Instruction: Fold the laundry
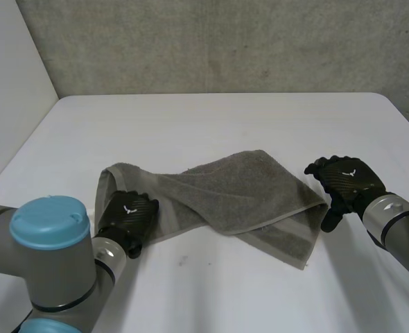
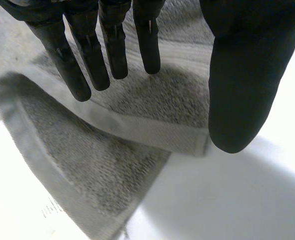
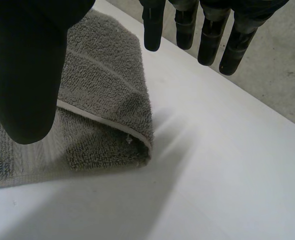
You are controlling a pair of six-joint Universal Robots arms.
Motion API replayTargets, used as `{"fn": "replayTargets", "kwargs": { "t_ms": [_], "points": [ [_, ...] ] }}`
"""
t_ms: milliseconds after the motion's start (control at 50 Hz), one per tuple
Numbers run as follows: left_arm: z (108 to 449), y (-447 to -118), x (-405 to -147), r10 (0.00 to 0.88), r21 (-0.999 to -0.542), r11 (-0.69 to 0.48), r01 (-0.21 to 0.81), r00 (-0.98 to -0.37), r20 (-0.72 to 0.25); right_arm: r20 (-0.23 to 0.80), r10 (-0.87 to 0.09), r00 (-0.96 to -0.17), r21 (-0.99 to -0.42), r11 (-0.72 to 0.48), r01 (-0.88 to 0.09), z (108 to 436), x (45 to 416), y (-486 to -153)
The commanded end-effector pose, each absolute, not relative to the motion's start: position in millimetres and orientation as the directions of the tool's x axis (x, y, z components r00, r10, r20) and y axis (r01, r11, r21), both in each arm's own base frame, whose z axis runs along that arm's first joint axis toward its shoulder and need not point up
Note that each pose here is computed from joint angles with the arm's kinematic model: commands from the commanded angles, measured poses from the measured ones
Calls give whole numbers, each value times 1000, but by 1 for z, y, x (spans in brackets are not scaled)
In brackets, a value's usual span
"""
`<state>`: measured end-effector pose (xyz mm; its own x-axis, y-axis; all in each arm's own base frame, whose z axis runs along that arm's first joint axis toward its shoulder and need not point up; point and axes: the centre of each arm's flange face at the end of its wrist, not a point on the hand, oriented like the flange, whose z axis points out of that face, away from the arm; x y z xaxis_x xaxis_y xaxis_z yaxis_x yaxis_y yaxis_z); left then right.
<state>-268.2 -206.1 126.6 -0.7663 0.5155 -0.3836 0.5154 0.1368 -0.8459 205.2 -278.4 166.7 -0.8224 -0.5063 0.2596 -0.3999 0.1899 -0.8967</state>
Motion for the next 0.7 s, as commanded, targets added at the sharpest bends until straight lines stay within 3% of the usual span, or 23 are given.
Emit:
{"fn": "replayTargets", "kwargs": {
  "t_ms": [20, 700],
  "points": [
    [115, -216, -272, 521, -840, 152, 521, -764, -380, 260, -507, -822, -893, 196, -404, 165, 204, -278],
    [108, -242, -285, 507, -855, 122, 504, -773, -382, 256, -516, -817, -887, 210, -410, 159, 205, -275]
  ]
}}
